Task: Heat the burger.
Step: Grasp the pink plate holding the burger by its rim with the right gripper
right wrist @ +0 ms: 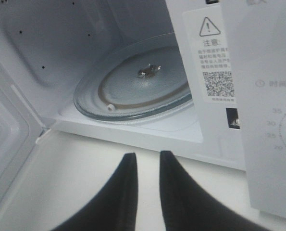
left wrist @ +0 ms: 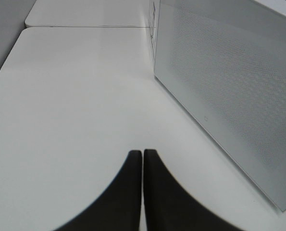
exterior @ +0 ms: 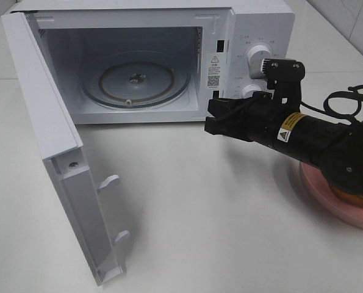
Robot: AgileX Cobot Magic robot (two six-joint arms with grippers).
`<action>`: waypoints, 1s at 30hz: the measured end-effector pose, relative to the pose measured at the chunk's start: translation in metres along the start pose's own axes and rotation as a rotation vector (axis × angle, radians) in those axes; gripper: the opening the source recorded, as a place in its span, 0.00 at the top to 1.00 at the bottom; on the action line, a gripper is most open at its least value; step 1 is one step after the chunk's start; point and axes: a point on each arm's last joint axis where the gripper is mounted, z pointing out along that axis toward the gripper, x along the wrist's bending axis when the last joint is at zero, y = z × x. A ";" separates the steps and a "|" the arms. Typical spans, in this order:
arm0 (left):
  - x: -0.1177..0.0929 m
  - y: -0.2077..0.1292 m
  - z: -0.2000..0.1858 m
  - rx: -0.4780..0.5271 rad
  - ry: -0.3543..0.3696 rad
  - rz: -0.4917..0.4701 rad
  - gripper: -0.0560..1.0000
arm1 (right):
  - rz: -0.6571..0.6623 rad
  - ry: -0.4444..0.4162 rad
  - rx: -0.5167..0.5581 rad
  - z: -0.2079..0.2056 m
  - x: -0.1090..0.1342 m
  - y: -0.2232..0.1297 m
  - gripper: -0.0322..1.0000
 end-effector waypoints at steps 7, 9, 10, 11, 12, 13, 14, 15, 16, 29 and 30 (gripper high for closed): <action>0.000 0.000 0.000 0.000 0.000 0.000 0.95 | -0.121 -0.025 0.071 0.000 -0.003 -0.006 0.82; 0.000 0.000 0.000 0.000 0.000 0.000 0.95 | -0.122 -0.029 0.080 0.000 -0.003 -0.007 0.82; 0.000 0.000 0.000 0.000 0.000 0.000 0.95 | -0.130 -0.043 0.114 -0.001 -0.004 -0.009 0.82; 0.000 0.000 0.000 0.000 0.000 0.000 0.95 | -0.151 -0.056 0.145 -0.003 -0.004 -0.008 0.82; 0.000 0.000 0.000 0.000 0.000 0.000 0.95 | -0.151 -0.056 0.145 -0.003 -0.004 -0.008 0.82; 0.000 0.000 0.000 0.000 0.000 0.000 0.95 | -0.158 -0.061 0.150 -0.005 -0.003 -0.005 0.82; 0.000 0.000 0.000 0.000 0.000 0.000 0.95 | -0.179 -0.074 0.170 -0.009 -0.002 0.000 0.82; 0.000 0.000 0.000 0.000 0.000 0.000 0.95 | -0.179 -0.074 0.170 -0.009 -0.002 0.000 0.82; 0.000 0.000 0.000 0.000 0.000 0.000 0.95 | -0.190 -0.083 0.186 -0.011 -0.001 0.003 0.82; 0.000 0.000 0.000 0.000 0.000 0.000 0.95 | -0.342 -0.268 0.529 -0.037 -0.003 0.038 0.81; 0.000 0.000 0.000 0.000 0.000 0.000 0.95 | -0.340 -0.301 0.558 -0.041 -0.003 0.044 0.81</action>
